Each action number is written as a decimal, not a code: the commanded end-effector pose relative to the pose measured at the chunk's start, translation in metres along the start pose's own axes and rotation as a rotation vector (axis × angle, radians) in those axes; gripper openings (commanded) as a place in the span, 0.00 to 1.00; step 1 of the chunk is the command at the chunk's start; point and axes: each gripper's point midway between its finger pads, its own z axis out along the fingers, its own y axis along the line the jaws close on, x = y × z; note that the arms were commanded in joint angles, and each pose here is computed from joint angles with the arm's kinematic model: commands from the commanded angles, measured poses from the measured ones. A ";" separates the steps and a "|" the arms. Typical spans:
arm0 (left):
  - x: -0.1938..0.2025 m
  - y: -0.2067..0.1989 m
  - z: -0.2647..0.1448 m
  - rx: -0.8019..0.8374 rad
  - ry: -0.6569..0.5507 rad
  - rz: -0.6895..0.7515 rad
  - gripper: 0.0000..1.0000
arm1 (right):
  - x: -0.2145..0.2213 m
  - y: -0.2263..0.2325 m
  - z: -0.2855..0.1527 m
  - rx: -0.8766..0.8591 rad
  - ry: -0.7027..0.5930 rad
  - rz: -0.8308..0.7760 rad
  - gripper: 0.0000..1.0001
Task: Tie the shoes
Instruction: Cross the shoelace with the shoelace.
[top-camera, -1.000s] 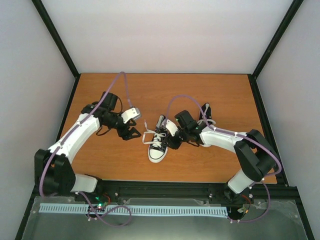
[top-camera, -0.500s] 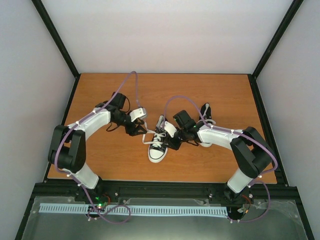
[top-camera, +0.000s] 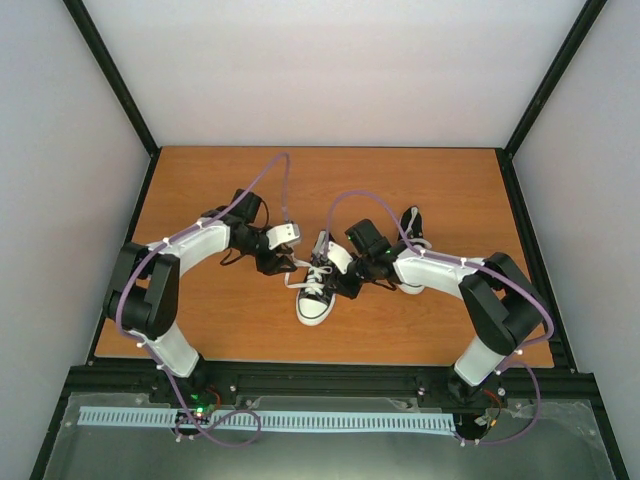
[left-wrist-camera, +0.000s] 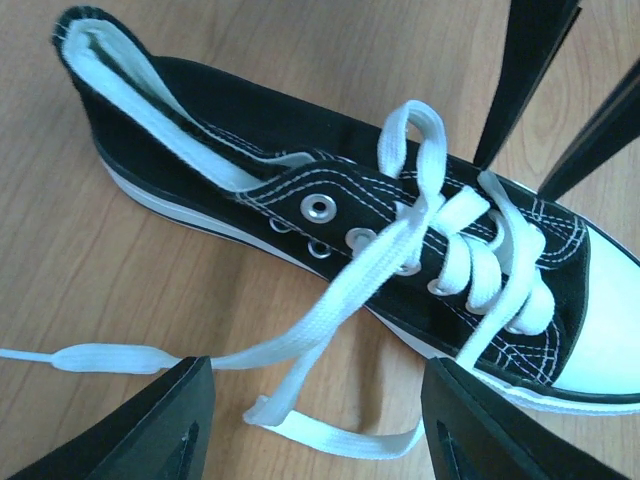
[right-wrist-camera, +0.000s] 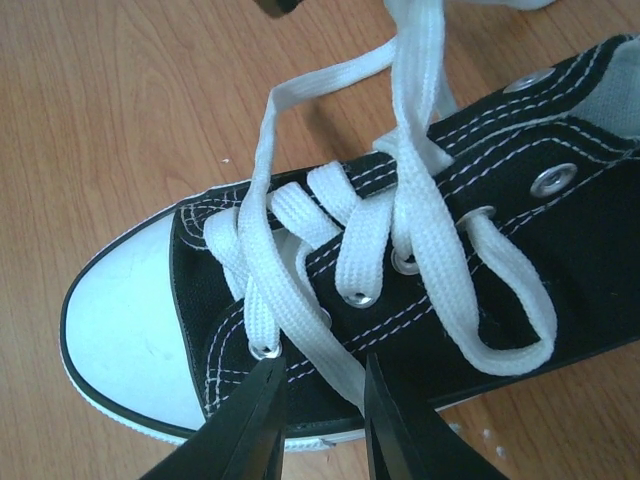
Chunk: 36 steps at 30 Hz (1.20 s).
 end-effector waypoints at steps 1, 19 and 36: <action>-0.011 -0.009 -0.002 0.022 -0.033 0.095 0.60 | -0.007 0.002 0.004 -0.025 -0.014 -0.021 0.23; -0.006 -0.015 0.001 0.049 -0.015 0.080 0.59 | 0.010 0.004 0.019 0.004 0.057 -0.035 0.06; -0.007 -0.026 -0.007 0.074 -0.015 0.127 0.59 | -0.016 0.012 -0.020 0.061 -0.039 -0.028 0.03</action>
